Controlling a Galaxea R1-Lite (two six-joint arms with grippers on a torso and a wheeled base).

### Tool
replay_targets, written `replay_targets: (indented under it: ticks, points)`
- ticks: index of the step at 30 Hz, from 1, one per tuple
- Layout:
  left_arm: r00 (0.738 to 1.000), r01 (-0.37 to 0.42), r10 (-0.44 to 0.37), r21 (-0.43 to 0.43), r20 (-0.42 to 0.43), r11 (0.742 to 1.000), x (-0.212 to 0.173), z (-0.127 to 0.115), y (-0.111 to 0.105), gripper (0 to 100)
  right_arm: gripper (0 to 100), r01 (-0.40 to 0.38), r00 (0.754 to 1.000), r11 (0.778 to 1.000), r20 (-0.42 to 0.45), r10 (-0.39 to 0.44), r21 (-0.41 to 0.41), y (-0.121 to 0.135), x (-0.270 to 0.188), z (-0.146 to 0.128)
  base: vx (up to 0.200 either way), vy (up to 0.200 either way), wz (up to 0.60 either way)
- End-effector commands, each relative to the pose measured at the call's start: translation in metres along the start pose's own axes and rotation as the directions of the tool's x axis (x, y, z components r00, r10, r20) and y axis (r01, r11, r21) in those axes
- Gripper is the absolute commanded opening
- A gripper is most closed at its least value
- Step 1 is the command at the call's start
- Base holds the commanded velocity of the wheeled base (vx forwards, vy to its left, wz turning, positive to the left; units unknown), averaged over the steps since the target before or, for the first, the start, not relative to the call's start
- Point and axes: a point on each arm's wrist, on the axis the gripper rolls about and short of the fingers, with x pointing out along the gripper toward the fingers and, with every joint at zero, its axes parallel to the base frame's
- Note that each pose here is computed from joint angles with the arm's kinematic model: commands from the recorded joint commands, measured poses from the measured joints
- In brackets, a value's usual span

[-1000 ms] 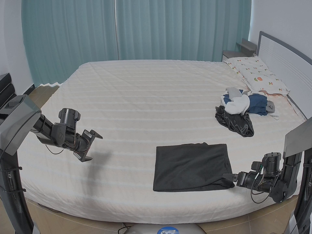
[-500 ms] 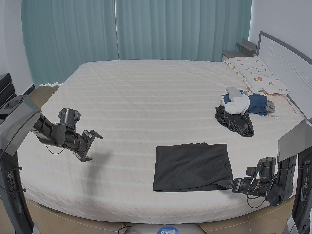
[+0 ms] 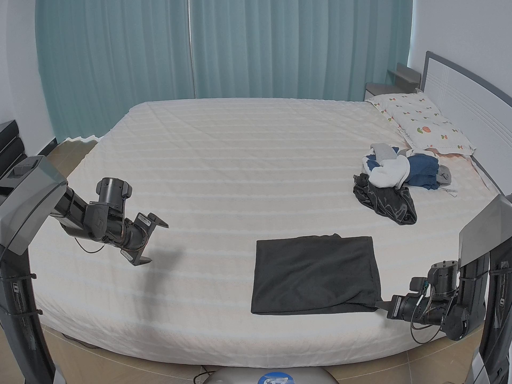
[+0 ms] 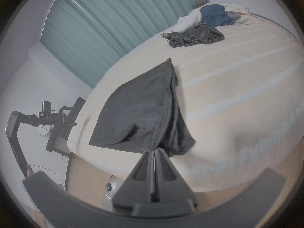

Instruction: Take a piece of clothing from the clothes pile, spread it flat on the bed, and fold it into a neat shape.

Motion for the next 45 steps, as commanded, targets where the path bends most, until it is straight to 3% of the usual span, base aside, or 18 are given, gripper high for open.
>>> replay_targets:
  ticks: [1, 15, 16, 22, 24, 29, 30, 34, 45]
  points:
    - [1.000, -0.001, 0.001, -0.002, 0.000, 1.000, 0.000, 0.000, 0.000, 100, 0, 0.023, 1.000, 1.000, 0.004, -0.023, 0.012, -0.008, -0.005, 0.000, 0.000, 0.000, 0.00]
    - [1.000, -0.001, 0.001, -0.002, 0.000, 1.000, 0.000, 0.000, 0.000, 100, 0, 0.067, 0.997, 0.997, -0.038, -0.068, -0.028, -0.021, -0.007, -0.009, 0.000, 0.000, 0.00]
    - [1.000, -0.001, 0.001, -0.002, 0.000, 1.000, 0.000, 0.000, 0.000, 100, 100, 0.071, 0.997, 0.997, -0.038, -0.072, -0.028, -0.022, -0.007, -0.009, 0.000, 0.000, 0.00]
    - [1.000, -0.001, 0.001, 0.001, -0.001, 1.000, 0.000, 0.000, 0.000, 100, 100, 0.079, 0.997, 0.997, -0.008, -0.079, -0.028, -0.024, -0.013, -0.004, 0.000, 0.000, 0.00]
    - [1.000, -0.002, 0.002, 0.001, -0.002, 1.000, 0.000, -0.001, 0.001, 100, 100, 0.060, 0.997, 0.998, 0.050, -0.059, -0.021, -0.021, -0.019, 0.008, 0.000, 0.000, 0.00]
    - [1.000, -0.006, 0.006, 0.009, -0.007, 1.000, 0.001, -0.004, 0.002, 100, 100, -0.005, 0.994, 0.997, 0.107, -0.004, 0.081, -0.015, -0.021, 0.022, 0.000, 0.000, 0.00]
    - [1.000, -0.008, 0.008, 0.012, -0.008, 1.000, 0.002, -0.005, 0.001, 100, 100, -0.028, 0.992, 0.986, 0.127, 0.007, 0.166, -0.015, -0.016, 0.027, 0.000, 0.000, 0.00]
    - [1.000, -0.003, 0.003, 0.012, -0.007, 1.000, 0.001, -0.005, 0.000, 100, 100, -0.053, 0.992, 0.950, 0.128, 0.014, 0.308, -0.021, -0.007, 0.029, -0.200, 0.000, 0.00]
    - [1.000, 0.012, -0.012, 0.010, -0.001, 1.000, 0.001, -0.002, -0.005, 100, 100, -0.101, 0.985, 0.896, 0.171, 0.028, 0.433, -0.024, 0.006, 0.041, -0.055, 0.000, 0.00]
